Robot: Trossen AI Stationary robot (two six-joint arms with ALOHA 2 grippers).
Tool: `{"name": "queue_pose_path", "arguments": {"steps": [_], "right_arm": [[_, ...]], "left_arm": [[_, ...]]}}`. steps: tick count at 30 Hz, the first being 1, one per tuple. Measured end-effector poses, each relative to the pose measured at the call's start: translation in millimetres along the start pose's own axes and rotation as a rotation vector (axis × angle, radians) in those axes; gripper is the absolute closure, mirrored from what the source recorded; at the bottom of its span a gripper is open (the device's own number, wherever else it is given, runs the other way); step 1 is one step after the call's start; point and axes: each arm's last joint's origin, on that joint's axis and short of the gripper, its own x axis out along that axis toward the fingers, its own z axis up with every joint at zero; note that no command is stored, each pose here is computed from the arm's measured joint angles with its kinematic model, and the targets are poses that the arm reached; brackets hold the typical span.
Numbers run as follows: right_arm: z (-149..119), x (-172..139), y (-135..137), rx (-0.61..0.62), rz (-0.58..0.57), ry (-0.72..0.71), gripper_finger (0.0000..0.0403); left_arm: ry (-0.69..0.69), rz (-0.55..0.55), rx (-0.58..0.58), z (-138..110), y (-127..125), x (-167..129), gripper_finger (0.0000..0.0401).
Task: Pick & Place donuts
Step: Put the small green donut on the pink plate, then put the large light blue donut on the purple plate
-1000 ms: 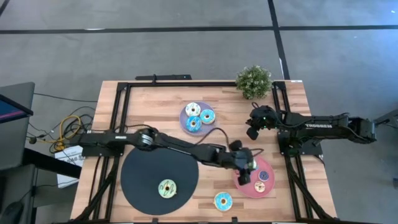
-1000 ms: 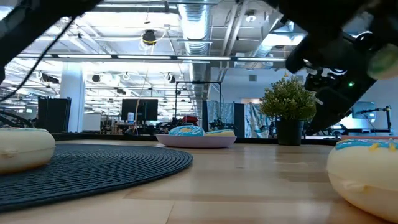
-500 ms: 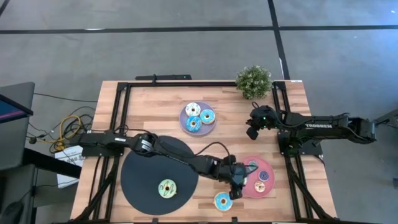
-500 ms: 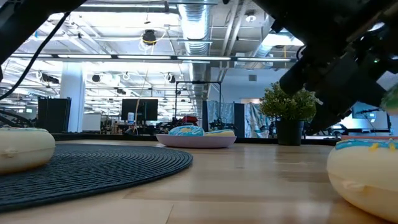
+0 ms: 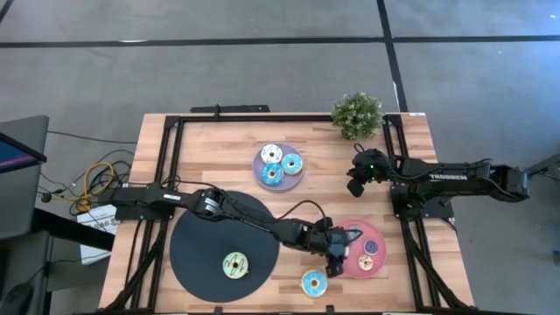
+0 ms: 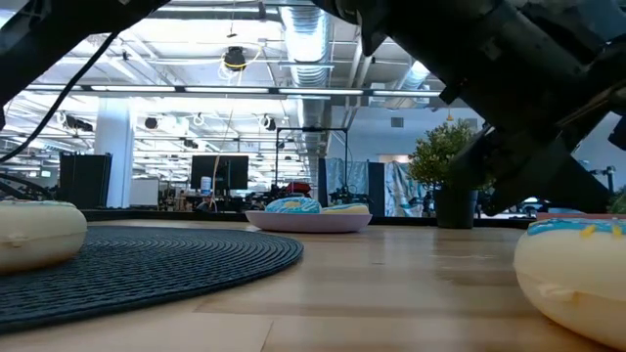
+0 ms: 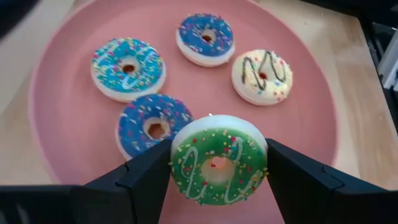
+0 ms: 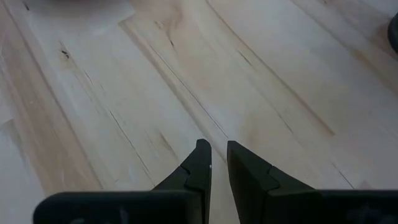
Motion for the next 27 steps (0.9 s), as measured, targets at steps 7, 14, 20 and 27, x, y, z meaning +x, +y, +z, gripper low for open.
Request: {"name": "queue_pose_path", "arguments": {"steps": [7, 14, 20, 27], "right_arm": [[0, 0, 0, 0.0, 0.0, -0.001, 0.0361], [0, 0, 0, 0.0, 0.0, -0.001, 0.0361], [0, 0, 0, -0.001, 0.0, -0.002, 0.0361], [1, 0, 0, -0.001, 0.001, -0.006, 0.0361]], "left_arm": [[0.001, -0.016, -0.001, 4, -2, -2, 0.0133], [0.047, 0.009, -0.002, 6, 6, -3, 0.0086], [0.075, 0.088, -0.031, 26, 13, -19, 0.0087], [0.101, 0.389, 0.018, 42, 16, -71, 0.0129]]}}
